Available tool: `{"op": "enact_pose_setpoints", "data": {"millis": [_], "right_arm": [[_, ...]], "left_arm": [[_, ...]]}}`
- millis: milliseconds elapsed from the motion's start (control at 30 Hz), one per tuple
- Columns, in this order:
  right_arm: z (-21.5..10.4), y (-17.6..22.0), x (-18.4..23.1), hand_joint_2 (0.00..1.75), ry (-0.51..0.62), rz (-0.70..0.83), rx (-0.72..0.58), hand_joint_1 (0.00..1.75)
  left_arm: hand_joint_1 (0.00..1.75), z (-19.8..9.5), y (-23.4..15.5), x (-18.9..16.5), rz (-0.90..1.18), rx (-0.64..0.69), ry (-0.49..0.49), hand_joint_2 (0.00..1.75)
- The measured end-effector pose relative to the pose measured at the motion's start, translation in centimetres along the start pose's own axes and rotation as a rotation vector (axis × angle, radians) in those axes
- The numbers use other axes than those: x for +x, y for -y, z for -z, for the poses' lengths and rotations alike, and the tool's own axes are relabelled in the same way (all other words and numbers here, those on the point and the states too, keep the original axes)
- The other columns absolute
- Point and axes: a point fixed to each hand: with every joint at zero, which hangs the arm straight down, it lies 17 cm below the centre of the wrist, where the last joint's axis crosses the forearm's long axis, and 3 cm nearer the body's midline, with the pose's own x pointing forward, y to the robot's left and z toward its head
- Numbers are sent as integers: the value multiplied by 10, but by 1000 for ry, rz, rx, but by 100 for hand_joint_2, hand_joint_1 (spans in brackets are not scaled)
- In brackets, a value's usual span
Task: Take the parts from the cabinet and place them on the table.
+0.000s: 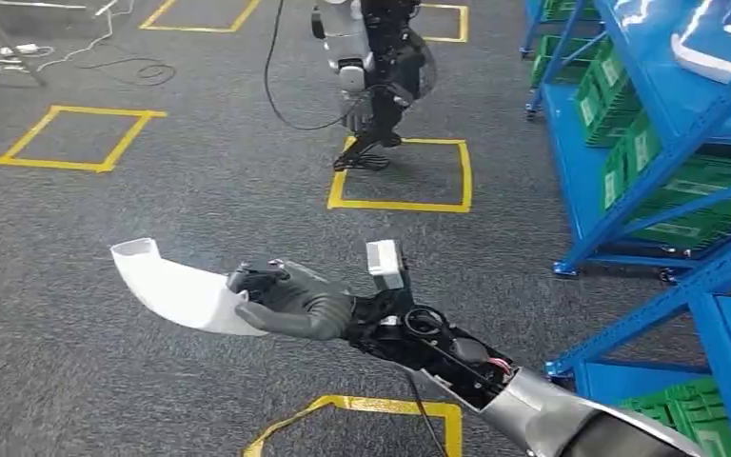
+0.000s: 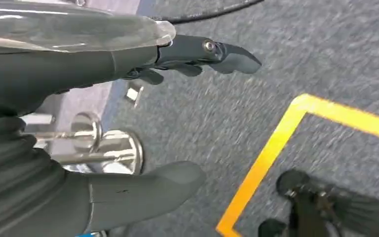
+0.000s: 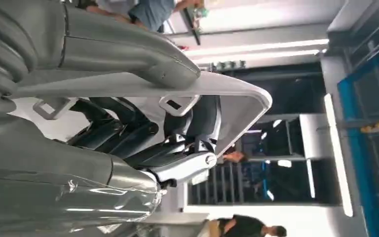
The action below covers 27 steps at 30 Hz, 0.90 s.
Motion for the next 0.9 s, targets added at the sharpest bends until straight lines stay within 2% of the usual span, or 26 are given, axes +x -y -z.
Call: {"op": "enact_pose_setpoints", "data": {"millis": [900], "right_arm": [[-2,-1,-10,175,-33,22,-9,175]], "left_arm": [[0,-2,11,2,-3,-18,3,175]]}}
